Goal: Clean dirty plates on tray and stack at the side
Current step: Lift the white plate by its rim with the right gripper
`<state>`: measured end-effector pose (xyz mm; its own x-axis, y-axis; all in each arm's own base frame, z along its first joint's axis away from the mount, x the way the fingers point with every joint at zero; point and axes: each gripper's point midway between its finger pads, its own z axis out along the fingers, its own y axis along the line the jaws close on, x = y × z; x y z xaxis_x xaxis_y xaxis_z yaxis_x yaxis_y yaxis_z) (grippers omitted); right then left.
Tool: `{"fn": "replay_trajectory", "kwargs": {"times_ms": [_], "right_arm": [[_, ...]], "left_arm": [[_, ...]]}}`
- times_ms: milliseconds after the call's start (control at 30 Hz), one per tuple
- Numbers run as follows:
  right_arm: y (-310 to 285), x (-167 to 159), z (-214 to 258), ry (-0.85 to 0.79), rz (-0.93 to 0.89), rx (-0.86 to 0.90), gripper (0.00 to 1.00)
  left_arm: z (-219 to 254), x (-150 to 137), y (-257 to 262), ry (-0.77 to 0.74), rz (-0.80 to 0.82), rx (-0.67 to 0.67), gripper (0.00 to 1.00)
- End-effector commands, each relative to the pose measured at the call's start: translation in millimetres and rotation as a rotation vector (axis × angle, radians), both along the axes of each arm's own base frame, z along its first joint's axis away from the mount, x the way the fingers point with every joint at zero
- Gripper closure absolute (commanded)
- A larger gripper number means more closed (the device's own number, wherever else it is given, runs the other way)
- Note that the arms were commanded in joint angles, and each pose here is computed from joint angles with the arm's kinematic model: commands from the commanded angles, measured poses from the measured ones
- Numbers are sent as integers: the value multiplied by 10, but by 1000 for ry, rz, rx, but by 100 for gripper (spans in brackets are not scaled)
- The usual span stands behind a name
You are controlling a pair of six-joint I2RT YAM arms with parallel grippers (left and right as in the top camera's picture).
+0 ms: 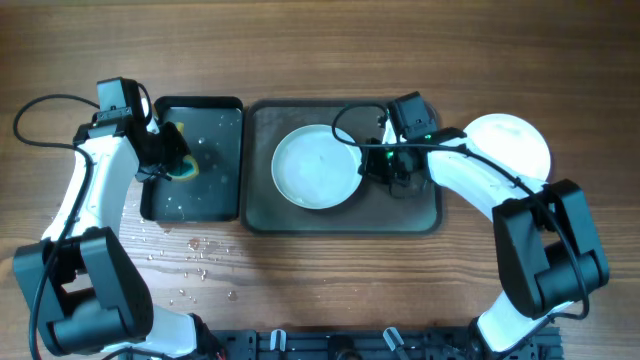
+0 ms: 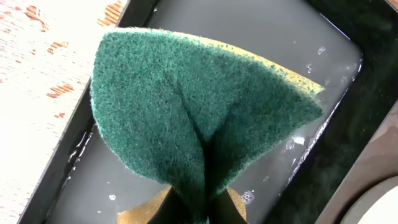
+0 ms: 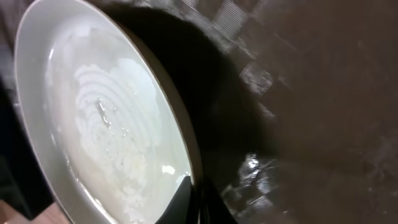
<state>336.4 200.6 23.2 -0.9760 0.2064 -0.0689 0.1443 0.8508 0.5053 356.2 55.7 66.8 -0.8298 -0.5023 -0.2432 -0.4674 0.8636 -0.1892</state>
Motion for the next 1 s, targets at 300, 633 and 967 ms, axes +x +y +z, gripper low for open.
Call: {"fn": "replay_trajectory", "kwargs": {"times_ms": [300, 633, 967], "right_arm": [[321, 571, 1014, -230, -3, -92, 96], [727, 813, 1379, -532, -63, -236, 96], [1259, 809, 1296, -691, -50, -279, 96]], "left_arm": [[19, -15, 20, -5, -15, 16, 96], [19, -15, 20, -5, -15, 16, 96], [20, -14, 20, -5, -15, 16, 96]]}}
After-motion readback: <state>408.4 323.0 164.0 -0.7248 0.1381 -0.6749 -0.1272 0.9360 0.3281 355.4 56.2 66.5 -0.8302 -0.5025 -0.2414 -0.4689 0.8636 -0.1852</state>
